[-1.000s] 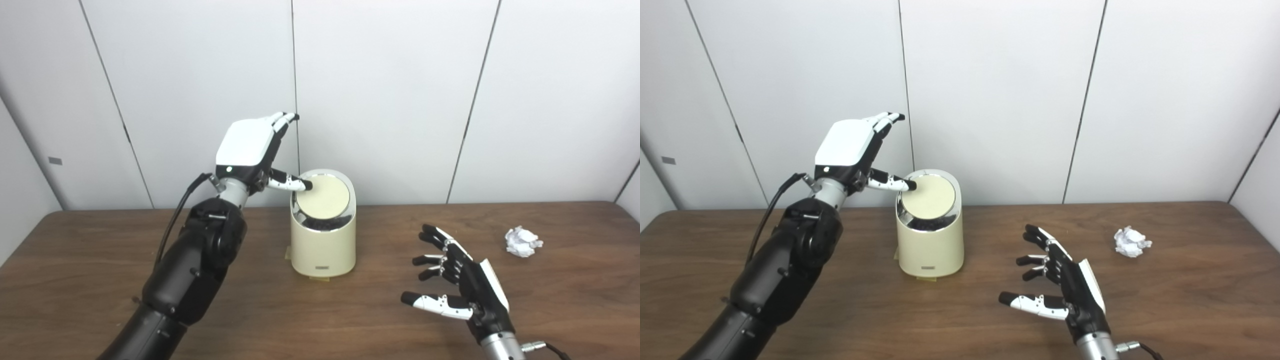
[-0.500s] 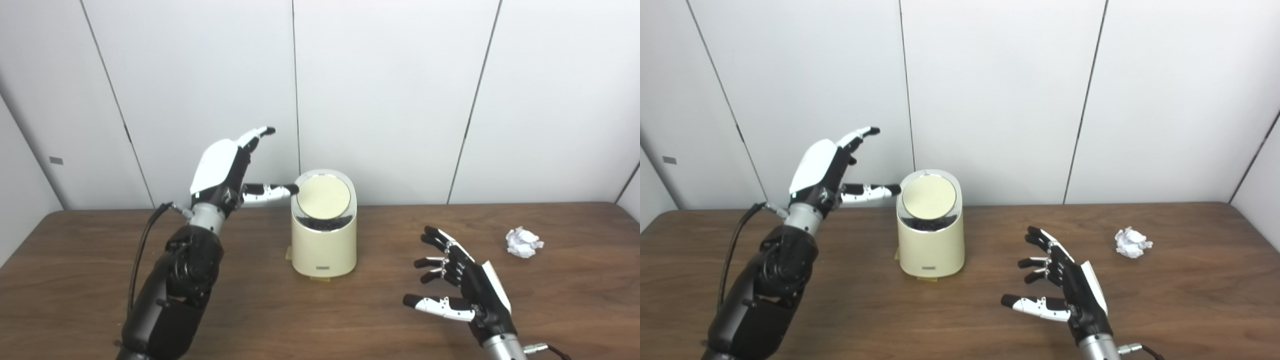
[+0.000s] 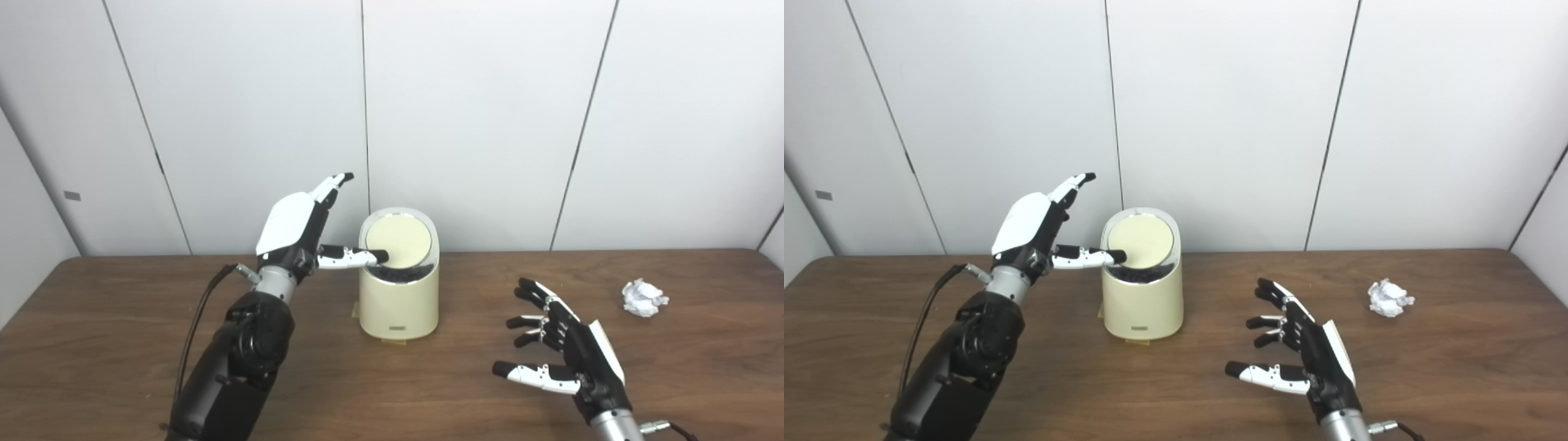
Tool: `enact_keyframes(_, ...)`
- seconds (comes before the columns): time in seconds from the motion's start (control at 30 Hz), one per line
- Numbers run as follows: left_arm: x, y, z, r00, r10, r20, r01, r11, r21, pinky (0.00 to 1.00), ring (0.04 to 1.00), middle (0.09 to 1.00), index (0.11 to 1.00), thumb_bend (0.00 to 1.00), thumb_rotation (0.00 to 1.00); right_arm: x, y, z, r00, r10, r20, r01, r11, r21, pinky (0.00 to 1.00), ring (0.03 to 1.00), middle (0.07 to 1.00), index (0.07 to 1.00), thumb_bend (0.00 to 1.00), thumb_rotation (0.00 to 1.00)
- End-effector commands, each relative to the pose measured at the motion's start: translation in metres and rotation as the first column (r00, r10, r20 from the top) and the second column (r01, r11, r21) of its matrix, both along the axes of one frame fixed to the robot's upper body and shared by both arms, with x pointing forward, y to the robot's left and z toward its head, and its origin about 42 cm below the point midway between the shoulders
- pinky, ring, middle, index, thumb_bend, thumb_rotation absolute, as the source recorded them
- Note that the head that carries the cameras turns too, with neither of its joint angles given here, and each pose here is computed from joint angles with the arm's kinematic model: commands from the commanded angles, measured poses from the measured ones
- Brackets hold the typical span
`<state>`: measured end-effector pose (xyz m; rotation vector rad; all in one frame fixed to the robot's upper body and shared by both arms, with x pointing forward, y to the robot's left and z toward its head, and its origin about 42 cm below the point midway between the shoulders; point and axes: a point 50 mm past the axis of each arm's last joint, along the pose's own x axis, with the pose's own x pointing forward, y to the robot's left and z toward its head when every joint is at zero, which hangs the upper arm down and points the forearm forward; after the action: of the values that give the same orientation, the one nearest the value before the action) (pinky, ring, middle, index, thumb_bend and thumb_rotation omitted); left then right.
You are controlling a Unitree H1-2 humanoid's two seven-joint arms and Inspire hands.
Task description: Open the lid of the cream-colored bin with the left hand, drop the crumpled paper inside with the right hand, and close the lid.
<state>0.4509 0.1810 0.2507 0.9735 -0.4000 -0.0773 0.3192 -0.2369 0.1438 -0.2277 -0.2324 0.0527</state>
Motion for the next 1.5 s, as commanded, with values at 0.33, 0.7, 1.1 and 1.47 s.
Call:
enact_keyframes(0.33, 0.02, -0.023, 0.03, 0.988, 0.012, 0.155, -0.021, 0.998, 0.057, 0.74, 0.925, 0.945, 0.966, 0.99, 0.45, 0.006, 0.001, 0.018, 0.997, 0.0, 0.076, 0.001, 1.0, -0.01, 0.49, 0.651, 0.843, 0.846, 0.76, 0.16)
enact_keyframes(0.7, 0.032, -0.033, 0.031, 0.976, 0.045, 0.212, -0.076, 0.987, 0.144, 0.83, 0.94, 0.944, 0.966, 0.94, 0.44, 0.005, 0.003, 0.019, 0.997, -0.003, 0.072, 0.004, 1.0, -0.014, 0.5, 0.652, 0.844, 0.846, 0.75, 0.16)
enact_keyframes(1.1, 0.037, -0.038, 0.032, 0.974, 0.034, 0.225, -0.101, 0.951, 0.294, 0.85, 0.962, 0.958, 0.978, 0.99, 0.33, 0.005, 0.003, 0.021, 0.997, -0.006, 0.072, 0.005, 1.0, 0.009, 0.51, 0.649, 0.844, 0.847, 0.76, 0.15)
enact_keyframes(1.47, 0.034, -0.038, 0.031, 0.986, -0.005, 0.164, -0.082, 0.851, 0.52, 0.88, 0.998, 0.999, 1.0, 1.0, 0.28, 0.006, 0.004, 0.022, 0.997, -0.007, 0.075, 0.006, 1.0, 0.01, 0.51, 0.647, 0.842, 0.845, 0.76, 0.14)
